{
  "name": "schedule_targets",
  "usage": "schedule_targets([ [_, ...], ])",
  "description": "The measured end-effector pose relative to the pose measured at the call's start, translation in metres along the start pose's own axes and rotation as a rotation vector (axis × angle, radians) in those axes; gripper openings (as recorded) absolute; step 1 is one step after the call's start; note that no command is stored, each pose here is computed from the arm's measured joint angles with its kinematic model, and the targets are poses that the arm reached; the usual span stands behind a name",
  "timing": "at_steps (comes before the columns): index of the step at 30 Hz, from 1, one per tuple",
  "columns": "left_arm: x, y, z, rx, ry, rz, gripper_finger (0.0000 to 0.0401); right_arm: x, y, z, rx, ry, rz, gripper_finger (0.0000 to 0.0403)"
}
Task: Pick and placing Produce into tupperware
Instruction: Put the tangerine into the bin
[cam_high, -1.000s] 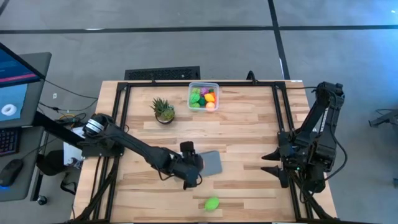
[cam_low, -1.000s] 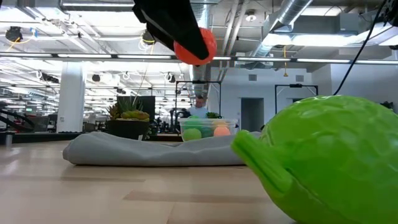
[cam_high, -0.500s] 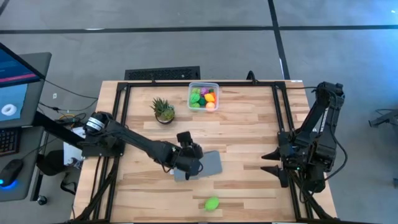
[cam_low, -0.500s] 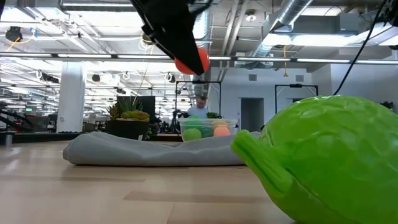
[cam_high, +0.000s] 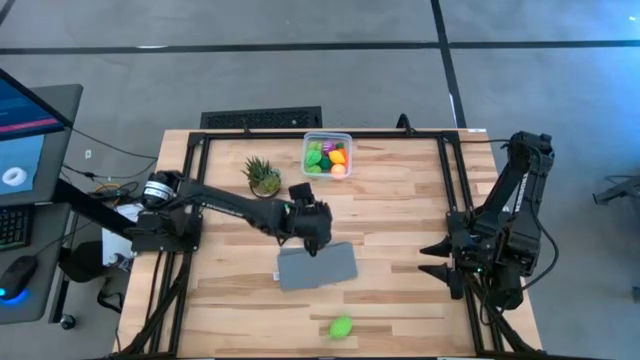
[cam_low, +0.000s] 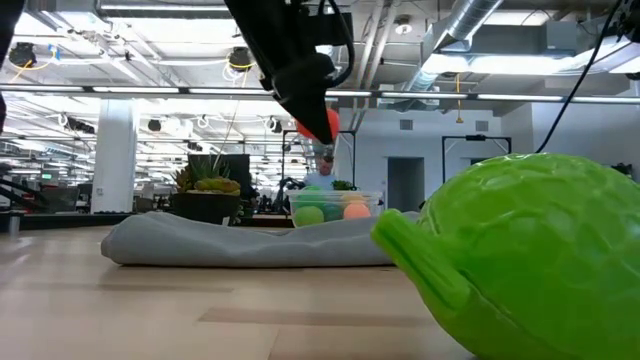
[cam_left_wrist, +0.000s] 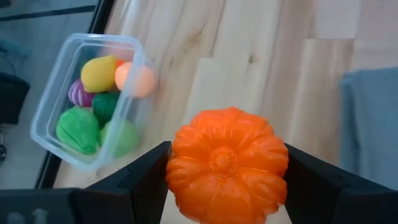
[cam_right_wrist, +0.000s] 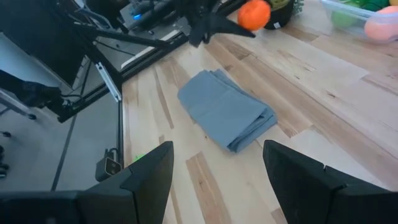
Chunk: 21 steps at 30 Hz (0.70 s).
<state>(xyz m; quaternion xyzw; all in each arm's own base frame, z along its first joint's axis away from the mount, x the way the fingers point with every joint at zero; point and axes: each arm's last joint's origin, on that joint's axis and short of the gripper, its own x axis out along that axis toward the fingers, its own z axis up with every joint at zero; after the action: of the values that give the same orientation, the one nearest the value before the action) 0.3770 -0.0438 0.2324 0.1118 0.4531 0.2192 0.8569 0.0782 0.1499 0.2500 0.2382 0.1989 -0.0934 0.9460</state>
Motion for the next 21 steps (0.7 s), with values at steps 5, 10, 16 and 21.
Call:
schedule_targets([
  [5,0.009,0.020,0.006,-0.013,-0.014,-0.008,0.0242,0.002,0.000,0.001,0.005,-0.008,-0.009,0.0272],
  [10,0.015,0.042,0.011,-0.017,-0.031,0.001,0.0242,0.004,-0.001,0.003,0.009,-0.015,-0.025,0.0272],
  [16,0.025,0.074,0.018,-0.057,-0.074,-0.021,0.0242,0.005,-0.001,0.003,0.010,-0.017,-0.030,0.0272],
  [21,0.034,0.103,0.021,-0.081,-0.106,-0.038,0.0242,0.007,-0.002,0.004,0.029,-0.022,-0.042,0.0272],
])
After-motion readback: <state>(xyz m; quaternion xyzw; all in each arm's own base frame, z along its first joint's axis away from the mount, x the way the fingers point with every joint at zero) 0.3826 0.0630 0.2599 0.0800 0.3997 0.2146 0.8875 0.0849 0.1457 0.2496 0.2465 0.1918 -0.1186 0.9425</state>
